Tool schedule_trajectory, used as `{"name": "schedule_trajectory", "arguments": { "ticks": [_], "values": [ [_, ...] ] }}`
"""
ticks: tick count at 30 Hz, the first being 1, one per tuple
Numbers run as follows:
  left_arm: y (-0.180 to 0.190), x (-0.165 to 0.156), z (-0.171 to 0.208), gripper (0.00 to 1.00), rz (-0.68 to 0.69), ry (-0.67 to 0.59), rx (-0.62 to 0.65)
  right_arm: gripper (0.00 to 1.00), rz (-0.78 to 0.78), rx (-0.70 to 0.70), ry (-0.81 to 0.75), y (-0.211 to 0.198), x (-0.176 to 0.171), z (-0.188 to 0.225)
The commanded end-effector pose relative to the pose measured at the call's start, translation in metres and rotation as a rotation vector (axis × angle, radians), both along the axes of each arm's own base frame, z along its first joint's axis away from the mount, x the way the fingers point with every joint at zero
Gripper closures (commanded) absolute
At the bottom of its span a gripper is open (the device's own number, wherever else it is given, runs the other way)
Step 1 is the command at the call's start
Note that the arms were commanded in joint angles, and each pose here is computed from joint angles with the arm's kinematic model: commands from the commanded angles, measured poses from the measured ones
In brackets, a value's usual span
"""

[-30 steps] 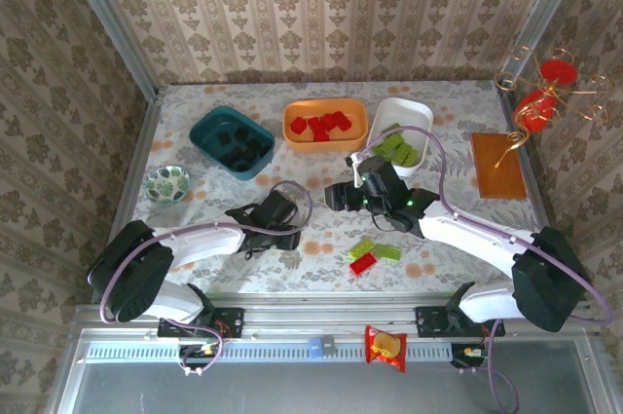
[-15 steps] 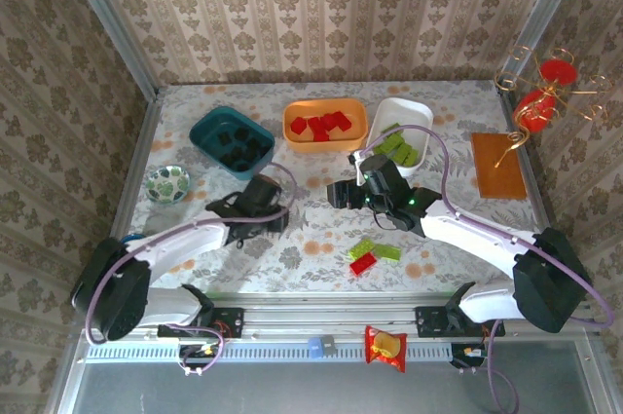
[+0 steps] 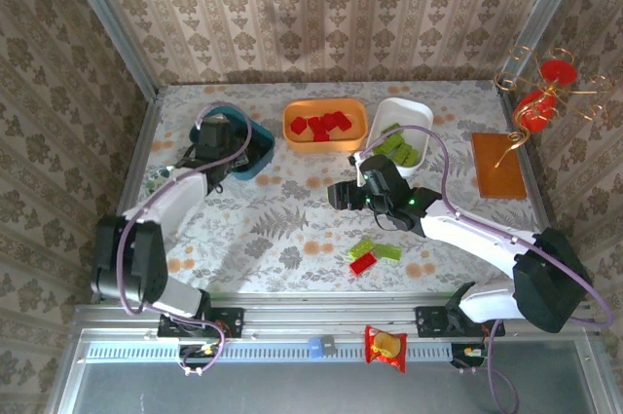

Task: Sort the legos into containers by color
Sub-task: Place the lego in the container, then pick up the lego from the bottom-center of the table.

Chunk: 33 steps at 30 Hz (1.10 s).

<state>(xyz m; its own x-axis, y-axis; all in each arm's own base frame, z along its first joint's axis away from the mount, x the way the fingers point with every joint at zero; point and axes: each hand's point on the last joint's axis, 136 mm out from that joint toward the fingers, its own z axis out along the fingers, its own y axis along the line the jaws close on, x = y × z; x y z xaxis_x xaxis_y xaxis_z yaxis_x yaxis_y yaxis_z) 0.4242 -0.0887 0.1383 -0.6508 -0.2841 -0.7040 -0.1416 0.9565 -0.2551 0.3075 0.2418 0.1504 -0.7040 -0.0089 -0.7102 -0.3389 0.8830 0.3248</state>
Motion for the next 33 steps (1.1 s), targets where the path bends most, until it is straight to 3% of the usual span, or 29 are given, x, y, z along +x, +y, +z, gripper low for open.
{"name": "schedule_trajectory", "arguments": {
  "ticks": [1, 6, 9, 12, 20, 27, 33],
  "values": [
    [0.004, 0.025, 0.008, 0.69, 0.015, -0.035, -0.002, 0.25, -0.044, -0.016, -0.002, -0.013, -0.001, 0.001],
    [0.013, 0.043, -0.02, 0.65, 0.034, 0.041, 0.034, 0.25, -0.051, -0.01, -0.002, -0.016, -0.005, 0.001],
    [0.019, 0.045, -0.027, 0.44, 0.062, 0.061, 0.008, 0.25, -0.052, -0.012, -0.001, -0.017, -0.006, 0.001],
    [0.014, 0.045, -0.015, 0.24, 0.054, 0.024, -0.027, 0.25, -0.055, -0.013, -0.002, -0.018, -0.006, 0.001],
    [-0.011, 0.026, 0.056, 0.02, -0.019, -0.124, -0.088, 0.24, -0.061, -0.014, -0.008, -0.018, -0.004, 0.003],
    [-0.05, -0.026, 0.111, 0.0, -0.135, -0.259, -0.148, 0.24, -0.069, -0.015, 0.008, -0.019, -0.004, -0.003],
    [-0.083, -0.074, 0.125, 0.0, -0.258, -0.302, -0.175, 0.24, -0.074, -0.014, 0.033, -0.019, -0.007, -0.012]
  ]
}}
